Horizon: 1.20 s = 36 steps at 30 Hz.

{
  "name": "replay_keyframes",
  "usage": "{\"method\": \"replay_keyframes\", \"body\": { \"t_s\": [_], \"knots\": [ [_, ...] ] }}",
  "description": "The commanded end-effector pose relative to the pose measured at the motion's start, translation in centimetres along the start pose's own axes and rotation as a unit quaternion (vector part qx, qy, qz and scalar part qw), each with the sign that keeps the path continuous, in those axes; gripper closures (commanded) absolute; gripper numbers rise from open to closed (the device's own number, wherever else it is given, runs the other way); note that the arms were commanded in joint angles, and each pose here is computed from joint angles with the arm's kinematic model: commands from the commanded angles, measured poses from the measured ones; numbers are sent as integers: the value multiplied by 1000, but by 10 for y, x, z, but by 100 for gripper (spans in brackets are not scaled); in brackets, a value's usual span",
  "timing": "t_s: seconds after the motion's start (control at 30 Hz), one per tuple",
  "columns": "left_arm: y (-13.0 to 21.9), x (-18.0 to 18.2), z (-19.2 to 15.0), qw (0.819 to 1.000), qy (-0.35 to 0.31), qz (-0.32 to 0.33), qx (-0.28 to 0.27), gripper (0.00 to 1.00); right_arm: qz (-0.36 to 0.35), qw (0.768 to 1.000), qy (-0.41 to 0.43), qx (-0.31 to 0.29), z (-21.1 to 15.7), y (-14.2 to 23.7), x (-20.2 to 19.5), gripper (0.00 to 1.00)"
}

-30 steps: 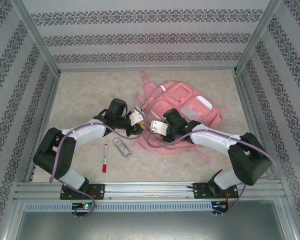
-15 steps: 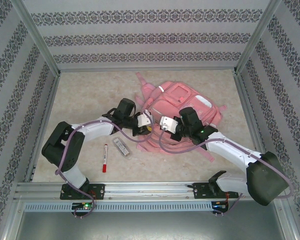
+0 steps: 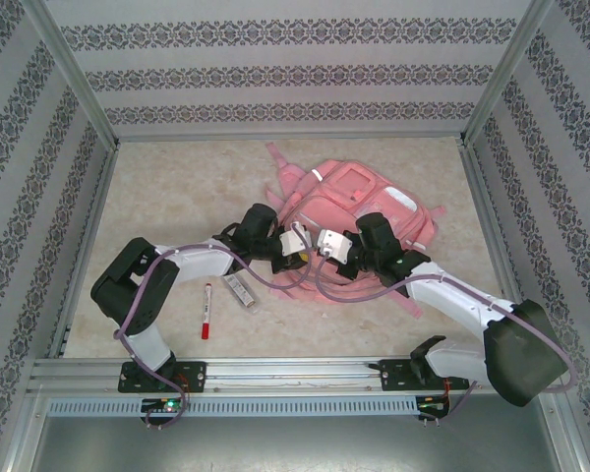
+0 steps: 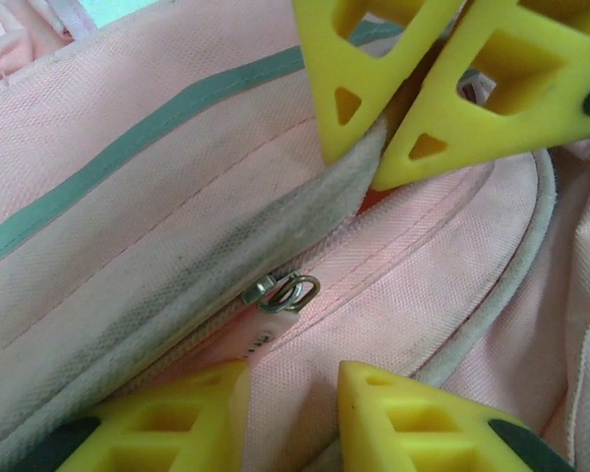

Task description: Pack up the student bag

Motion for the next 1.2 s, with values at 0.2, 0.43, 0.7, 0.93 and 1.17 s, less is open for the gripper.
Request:
{"method": "replay_keyframes", "body": {
  "t_s": [0.2,0.43,0.7,0.93,1.17],
  "knots": [
    [0,6,16,995,-11,69,-66,49,7,997,22,-80,28,9,0,100],
    [16,5,21,990,-38,98,-89,53,11,996,20,-89,29,10,0,100],
    [16,2,17,991,-34,90,-90,57,12,995,10,-94,29,10,-2,100],
    [1,14,13,991,8,109,-81,64,16,994,10,-109,33,11,0,100],
    [-1,21,23,988,22,130,-80,74,18,994,16,-103,32,8,4,100]
  ]
}}
Point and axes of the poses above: each hand's point on the last joint's axis, 136 mm out from that joint toward the fingers, its own y axis back along the fingers, its own x axis along the line the jaws close on, z = x × y, the point moved 5 cm from there along y, back along the fingers, and after that the axes turned 10 degrees about y, right-handed, at the moved point
